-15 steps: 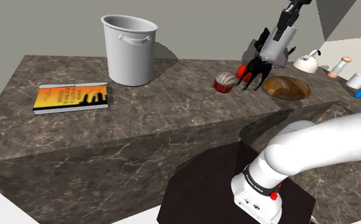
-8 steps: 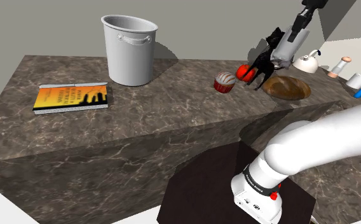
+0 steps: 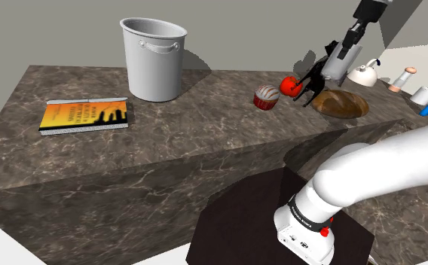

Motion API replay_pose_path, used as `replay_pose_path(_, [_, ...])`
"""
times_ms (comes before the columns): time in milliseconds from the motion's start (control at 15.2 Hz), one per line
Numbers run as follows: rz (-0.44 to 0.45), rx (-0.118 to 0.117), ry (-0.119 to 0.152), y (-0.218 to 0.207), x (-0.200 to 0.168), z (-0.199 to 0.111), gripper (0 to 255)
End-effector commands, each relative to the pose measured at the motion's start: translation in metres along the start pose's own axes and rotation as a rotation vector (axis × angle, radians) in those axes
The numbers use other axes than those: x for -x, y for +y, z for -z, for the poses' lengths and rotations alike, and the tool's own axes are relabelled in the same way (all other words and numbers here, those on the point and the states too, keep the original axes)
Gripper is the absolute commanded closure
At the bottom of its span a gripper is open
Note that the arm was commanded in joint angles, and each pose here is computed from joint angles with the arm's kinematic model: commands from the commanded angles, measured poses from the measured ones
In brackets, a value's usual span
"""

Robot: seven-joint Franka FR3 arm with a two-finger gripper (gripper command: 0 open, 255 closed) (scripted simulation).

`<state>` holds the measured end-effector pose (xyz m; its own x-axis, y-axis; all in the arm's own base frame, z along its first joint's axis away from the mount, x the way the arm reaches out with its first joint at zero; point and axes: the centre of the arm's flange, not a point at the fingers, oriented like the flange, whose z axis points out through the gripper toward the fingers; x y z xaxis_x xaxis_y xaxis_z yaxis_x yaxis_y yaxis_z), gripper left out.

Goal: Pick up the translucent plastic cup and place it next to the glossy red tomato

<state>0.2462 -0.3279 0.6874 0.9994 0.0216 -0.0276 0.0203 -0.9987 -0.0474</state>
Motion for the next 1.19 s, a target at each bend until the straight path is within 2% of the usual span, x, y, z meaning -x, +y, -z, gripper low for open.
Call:
replay_pose_path(0, [0.000, 0.001, 0.001, -0.001, 0.000, -0.011, 255])
replay_pose_path(1122, [0.000, 0.001, 0.001, 0.004, -0.003, -0.100, 255])
